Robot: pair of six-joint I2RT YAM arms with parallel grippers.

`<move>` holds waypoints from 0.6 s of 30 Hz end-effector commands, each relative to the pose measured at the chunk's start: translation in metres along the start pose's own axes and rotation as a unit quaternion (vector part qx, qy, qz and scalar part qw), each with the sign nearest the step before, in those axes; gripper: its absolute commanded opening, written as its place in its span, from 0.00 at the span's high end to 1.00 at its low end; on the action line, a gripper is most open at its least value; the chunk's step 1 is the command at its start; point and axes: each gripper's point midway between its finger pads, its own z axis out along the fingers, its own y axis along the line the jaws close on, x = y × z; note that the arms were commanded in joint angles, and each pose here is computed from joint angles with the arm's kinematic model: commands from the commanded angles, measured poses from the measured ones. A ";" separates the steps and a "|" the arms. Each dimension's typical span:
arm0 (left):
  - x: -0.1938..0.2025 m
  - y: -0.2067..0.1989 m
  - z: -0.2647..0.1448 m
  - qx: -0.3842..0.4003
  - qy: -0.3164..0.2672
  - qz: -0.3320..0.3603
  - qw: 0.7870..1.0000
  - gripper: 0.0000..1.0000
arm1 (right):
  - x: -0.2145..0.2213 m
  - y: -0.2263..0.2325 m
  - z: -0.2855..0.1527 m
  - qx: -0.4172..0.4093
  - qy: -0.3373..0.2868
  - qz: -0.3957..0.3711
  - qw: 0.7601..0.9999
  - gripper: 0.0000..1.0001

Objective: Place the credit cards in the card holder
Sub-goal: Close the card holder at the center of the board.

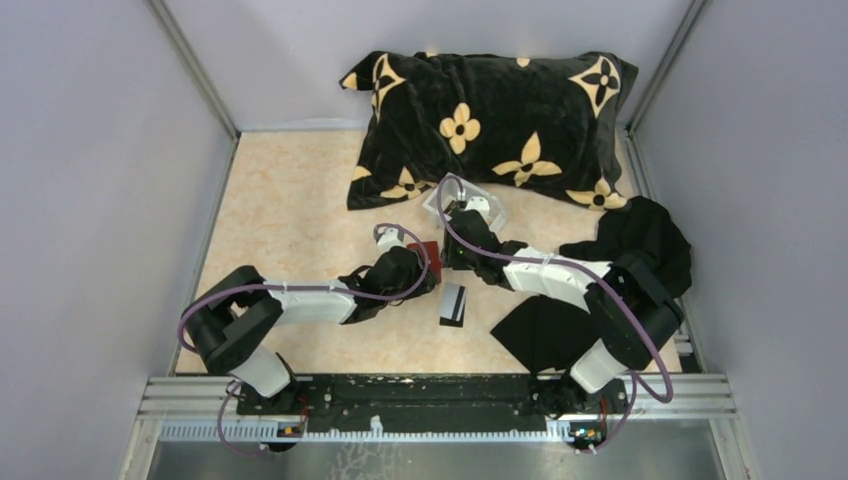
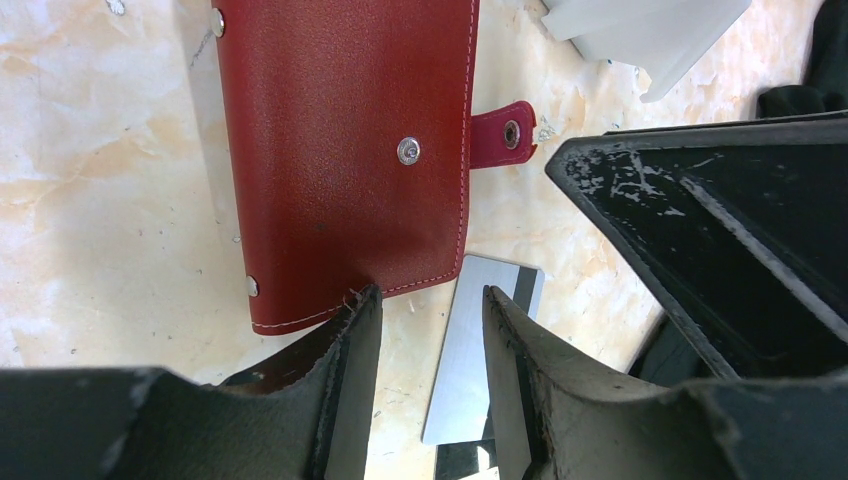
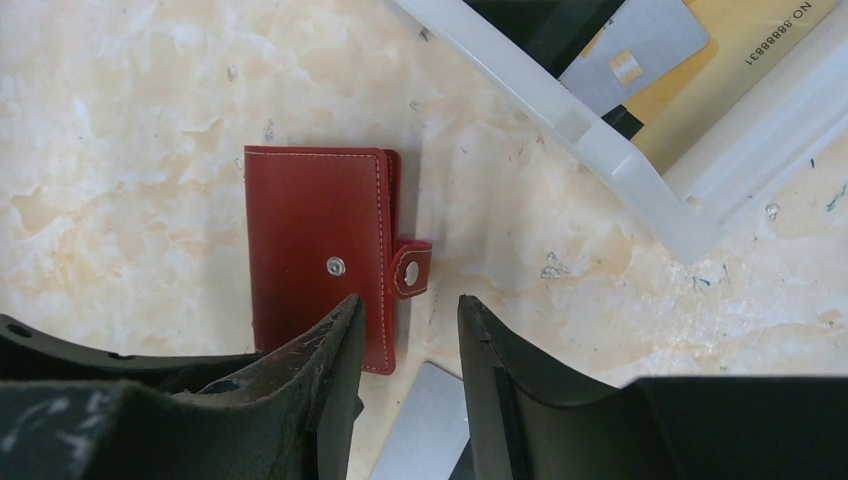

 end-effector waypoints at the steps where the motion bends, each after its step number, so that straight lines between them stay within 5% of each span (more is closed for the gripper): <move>1: 0.001 -0.003 0.001 -0.001 0.001 0.008 1.000 0.52 | -0.019 0.008 0.005 0.000 -0.015 -0.011 1.000 0.60; 18: 0.002 -0.003 0.002 0.001 0.004 0.009 1.000 0.52 | -0.020 0.014 0.018 0.002 -0.006 -0.025 1.000 0.68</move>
